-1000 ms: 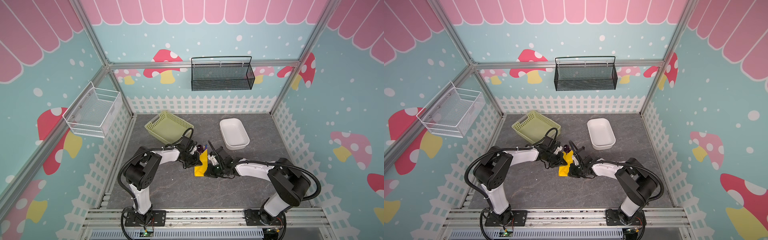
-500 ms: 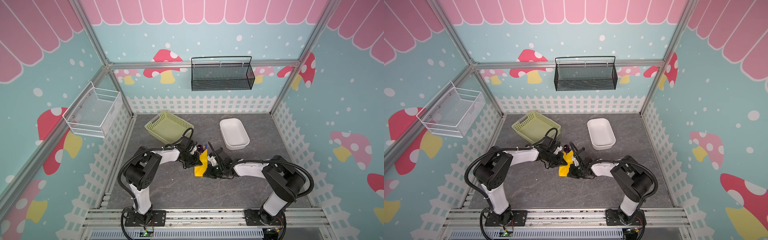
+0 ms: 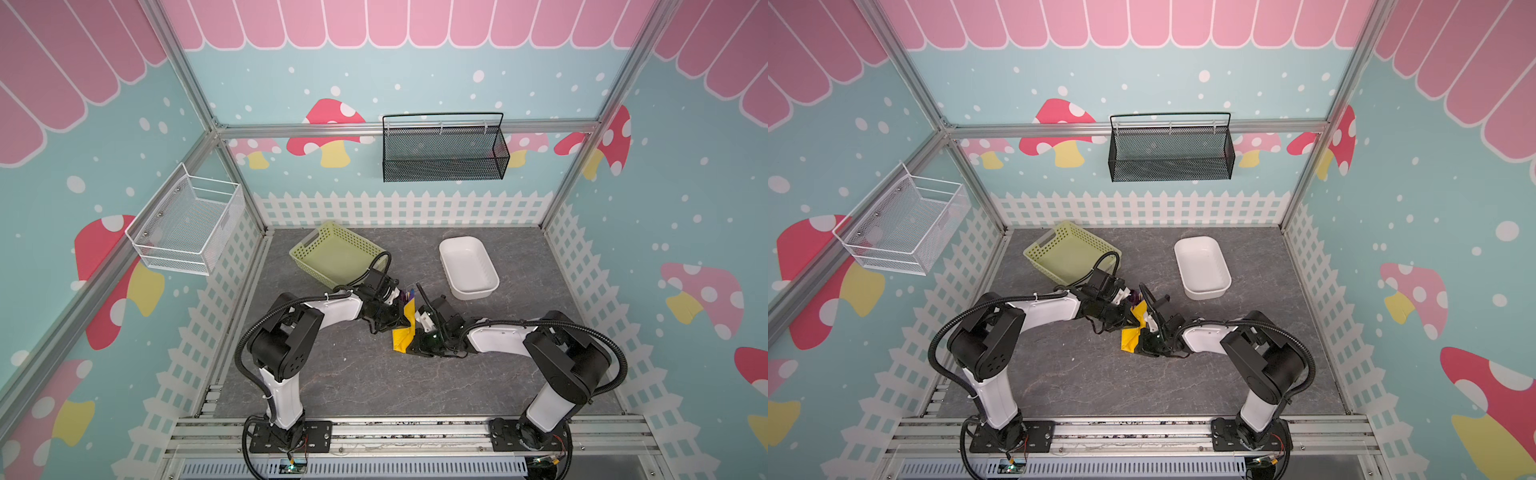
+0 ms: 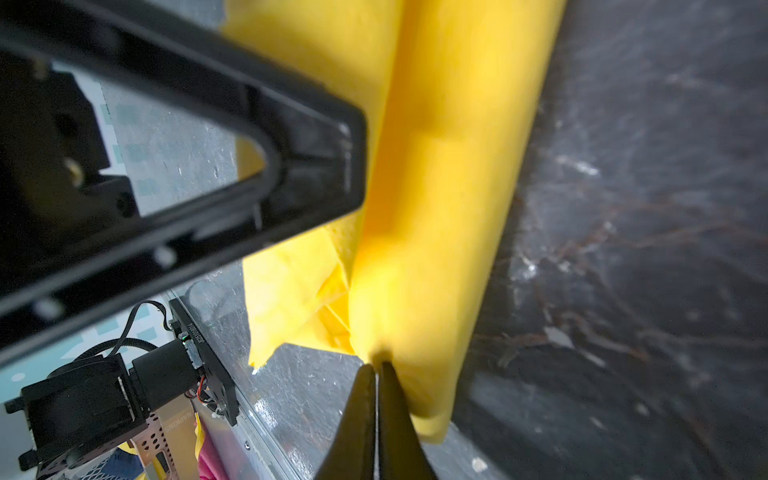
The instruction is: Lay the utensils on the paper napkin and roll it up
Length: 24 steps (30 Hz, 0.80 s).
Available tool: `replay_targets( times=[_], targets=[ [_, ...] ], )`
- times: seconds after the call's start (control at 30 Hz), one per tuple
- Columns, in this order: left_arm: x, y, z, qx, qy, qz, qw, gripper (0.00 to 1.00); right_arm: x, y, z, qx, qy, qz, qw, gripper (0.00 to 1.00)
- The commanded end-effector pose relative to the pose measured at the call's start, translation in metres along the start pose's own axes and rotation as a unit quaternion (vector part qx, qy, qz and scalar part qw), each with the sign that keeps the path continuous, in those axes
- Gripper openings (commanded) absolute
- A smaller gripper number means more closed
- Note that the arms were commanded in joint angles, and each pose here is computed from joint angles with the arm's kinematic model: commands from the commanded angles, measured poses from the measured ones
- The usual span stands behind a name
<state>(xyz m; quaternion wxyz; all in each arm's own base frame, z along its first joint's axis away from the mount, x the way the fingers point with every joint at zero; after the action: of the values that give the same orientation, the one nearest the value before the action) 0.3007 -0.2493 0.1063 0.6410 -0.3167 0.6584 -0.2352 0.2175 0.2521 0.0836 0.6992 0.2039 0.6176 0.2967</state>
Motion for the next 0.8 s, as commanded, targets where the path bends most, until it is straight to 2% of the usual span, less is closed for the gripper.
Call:
replay_targets(
  times=[0.0, 0.5, 0.77],
  targets=[
    [0.002, -0.016, 0.002, 0.011, 0.006, -0.017, 1.000, 0.02, 0.004, -0.012, -0.006, 0.017, 0.009, -0.018, 1.000, 0.08],
    [0.030, -0.021, 0.005, 0.014, 0.035, -0.023, 0.999, 0.02, -0.003, -0.009, -0.009, 0.015, -0.006, 0.001, 1.000, 0.08],
    [0.042, -0.026, 0.004, 0.017, 0.043, -0.028, 0.999, 0.02, -0.022, -0.011, -0.009, 0.031, -0.034, 0.023, 0.999, 0.08]
  ],
)
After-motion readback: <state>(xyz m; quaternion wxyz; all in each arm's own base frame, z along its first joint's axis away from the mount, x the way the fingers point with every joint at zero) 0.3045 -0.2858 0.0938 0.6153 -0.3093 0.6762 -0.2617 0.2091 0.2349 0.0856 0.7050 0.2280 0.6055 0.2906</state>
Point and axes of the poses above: each gripper's point midway between its finger pads, its own x axis out along the fingers, its own y axis along the line the jaws close on, z = x × y, the point moved 8 cm from there along -x, back along the fingers, and after that the axes turned 5 degrees about -x, right-handed, at the moved point
